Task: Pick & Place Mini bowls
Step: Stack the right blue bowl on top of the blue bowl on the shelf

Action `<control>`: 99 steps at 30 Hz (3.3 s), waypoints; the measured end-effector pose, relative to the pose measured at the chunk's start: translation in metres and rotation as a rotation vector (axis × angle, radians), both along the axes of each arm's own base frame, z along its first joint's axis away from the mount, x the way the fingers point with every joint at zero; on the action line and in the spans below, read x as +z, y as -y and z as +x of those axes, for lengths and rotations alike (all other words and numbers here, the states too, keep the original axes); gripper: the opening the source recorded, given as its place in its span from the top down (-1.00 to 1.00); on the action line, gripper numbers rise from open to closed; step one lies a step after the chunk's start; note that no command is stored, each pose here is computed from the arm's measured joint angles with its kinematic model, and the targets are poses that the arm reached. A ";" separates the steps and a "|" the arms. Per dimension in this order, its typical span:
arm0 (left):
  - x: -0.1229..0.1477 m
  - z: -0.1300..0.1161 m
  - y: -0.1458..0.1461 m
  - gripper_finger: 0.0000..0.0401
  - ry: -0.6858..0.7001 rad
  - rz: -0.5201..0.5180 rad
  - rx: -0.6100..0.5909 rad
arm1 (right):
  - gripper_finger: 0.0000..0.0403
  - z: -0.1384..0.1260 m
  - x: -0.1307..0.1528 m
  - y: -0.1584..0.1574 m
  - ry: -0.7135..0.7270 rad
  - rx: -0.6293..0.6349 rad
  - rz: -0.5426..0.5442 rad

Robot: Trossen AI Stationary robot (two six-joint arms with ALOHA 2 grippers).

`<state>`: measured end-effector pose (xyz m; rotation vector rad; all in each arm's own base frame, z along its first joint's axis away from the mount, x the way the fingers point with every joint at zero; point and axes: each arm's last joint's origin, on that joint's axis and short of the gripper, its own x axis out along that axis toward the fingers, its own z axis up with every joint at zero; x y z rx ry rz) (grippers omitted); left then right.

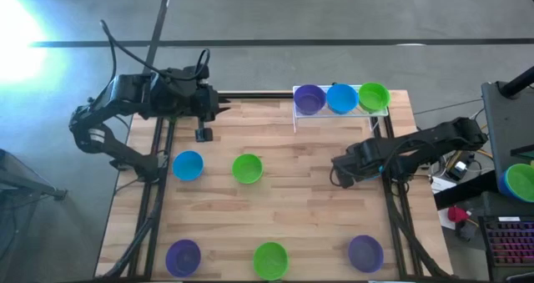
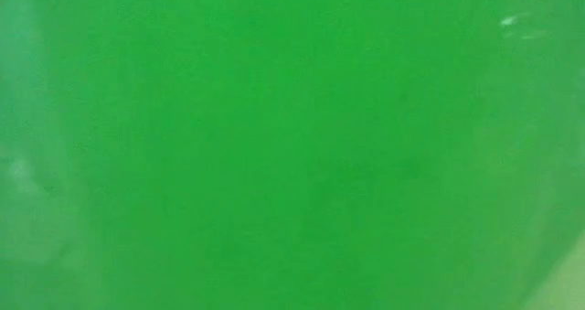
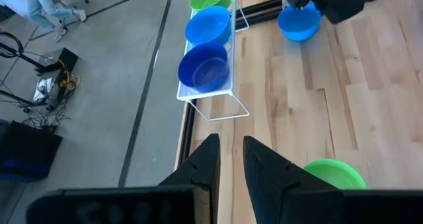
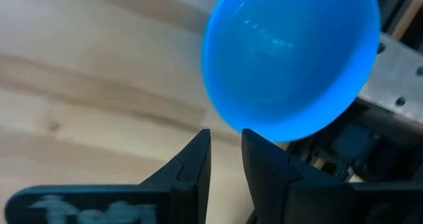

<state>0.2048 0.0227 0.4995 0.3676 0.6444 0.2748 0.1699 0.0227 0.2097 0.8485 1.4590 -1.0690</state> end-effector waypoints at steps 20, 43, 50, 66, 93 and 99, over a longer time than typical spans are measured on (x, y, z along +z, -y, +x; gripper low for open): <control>0.003 0.002 0.000 0.69 0.033 0.012 -0.006 | 0.63 -0.009 -0.039 0.003 0.024 0.058 -0.037; 0.003 0.002 0.000 0.69 0.032 0.011 -0.006 | 0.94 -0.012 -0.060 0.004 0.083 0.028 -0.061; 0.003 0.002 0.000 0.69 0.031 0.013 -0.007 | 0.96 -0.005 -0.050 0.003 0.113 0.039 -0.057; 0.003 0.002 0.000 0.69 0.031 0.013 -0.007 | 0.96 0.031 0.067 -0.002 0.269 0.232 -0.040; 0.003 0.002 0.000 0.69 0.033 0.009 -0.004 | 0.96 0.040 0.163 0.029 0.513 0.398 -0.267; 0.003 0.002 0.000 0.69 0.038 -0.001 0.002 | 0.96 0.037 0.181 0.048 0.538 0.406 -0.329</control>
